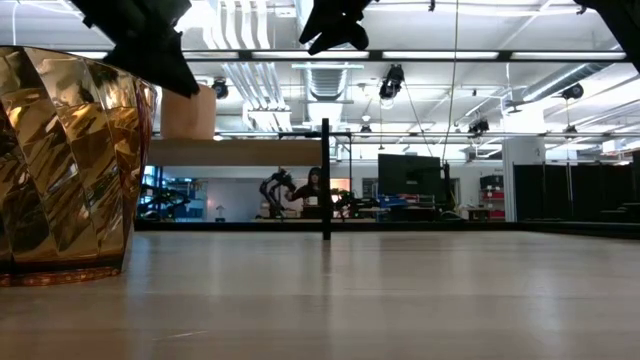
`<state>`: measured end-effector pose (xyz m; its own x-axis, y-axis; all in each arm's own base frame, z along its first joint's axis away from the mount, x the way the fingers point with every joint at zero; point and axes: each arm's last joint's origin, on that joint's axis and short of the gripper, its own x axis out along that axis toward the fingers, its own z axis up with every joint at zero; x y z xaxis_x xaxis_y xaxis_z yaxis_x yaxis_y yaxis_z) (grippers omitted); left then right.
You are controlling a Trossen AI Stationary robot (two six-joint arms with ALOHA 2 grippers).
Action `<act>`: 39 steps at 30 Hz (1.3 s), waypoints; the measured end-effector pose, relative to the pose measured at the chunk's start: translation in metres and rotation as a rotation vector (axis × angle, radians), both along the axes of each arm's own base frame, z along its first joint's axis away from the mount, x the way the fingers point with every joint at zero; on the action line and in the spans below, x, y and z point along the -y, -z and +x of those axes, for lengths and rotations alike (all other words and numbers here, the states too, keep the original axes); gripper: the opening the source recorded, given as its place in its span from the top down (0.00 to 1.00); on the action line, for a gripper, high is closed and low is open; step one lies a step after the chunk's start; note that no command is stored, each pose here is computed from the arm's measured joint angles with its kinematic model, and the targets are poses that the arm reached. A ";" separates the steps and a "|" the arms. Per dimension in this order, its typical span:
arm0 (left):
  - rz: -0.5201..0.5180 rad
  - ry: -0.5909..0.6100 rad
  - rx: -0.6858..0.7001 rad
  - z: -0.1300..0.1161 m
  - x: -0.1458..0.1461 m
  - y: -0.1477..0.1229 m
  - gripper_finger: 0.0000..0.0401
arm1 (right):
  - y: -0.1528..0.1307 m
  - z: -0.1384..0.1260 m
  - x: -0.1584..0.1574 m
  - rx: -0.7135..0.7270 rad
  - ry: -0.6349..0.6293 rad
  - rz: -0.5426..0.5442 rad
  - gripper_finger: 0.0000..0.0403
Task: Stack small to large cups/mugs on shelf
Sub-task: Put the yellow mug on the shelf, then put the brown cup on the shelf
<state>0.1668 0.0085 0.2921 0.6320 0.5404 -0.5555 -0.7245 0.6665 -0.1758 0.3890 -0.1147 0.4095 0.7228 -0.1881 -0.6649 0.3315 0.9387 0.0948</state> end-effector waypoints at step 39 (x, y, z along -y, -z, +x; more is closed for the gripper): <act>-0.223 0.368 -0.031 -0.022 0.011 -0.009 0.85 | 0.006 -0.005 -0.002 -0.083 -0.009 0.016 0.63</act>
